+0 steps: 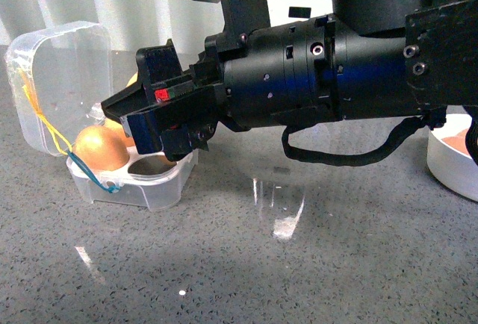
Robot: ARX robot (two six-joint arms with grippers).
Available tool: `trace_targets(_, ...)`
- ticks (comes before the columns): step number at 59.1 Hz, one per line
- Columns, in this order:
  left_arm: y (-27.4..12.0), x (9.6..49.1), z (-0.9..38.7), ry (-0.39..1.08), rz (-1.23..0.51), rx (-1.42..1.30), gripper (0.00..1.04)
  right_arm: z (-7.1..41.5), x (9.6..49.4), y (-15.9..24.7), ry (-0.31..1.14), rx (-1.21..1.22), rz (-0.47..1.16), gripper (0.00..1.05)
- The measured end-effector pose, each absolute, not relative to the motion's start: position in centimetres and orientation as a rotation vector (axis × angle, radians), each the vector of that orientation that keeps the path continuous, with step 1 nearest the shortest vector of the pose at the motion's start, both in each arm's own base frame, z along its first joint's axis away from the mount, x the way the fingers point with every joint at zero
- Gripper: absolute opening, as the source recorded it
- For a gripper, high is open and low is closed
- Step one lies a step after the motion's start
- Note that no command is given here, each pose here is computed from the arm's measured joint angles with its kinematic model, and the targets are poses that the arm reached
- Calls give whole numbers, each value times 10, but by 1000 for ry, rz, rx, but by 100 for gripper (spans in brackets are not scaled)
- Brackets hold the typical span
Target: Put egg into box
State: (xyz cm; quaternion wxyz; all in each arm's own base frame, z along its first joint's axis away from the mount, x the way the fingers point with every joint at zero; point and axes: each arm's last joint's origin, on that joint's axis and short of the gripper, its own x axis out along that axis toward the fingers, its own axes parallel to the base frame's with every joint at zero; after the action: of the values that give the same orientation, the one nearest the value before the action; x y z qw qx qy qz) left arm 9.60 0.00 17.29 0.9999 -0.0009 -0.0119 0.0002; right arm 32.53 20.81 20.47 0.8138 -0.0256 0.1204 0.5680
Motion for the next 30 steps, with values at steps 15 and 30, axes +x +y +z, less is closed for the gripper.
trace_targets(15,0,96,173,-24,0,-2,98,197,329,211,271,-62,1212,42)
trace_targets(30,0,96,173,-23,0,-2,98,198,328,215,267,-65,1221,42)
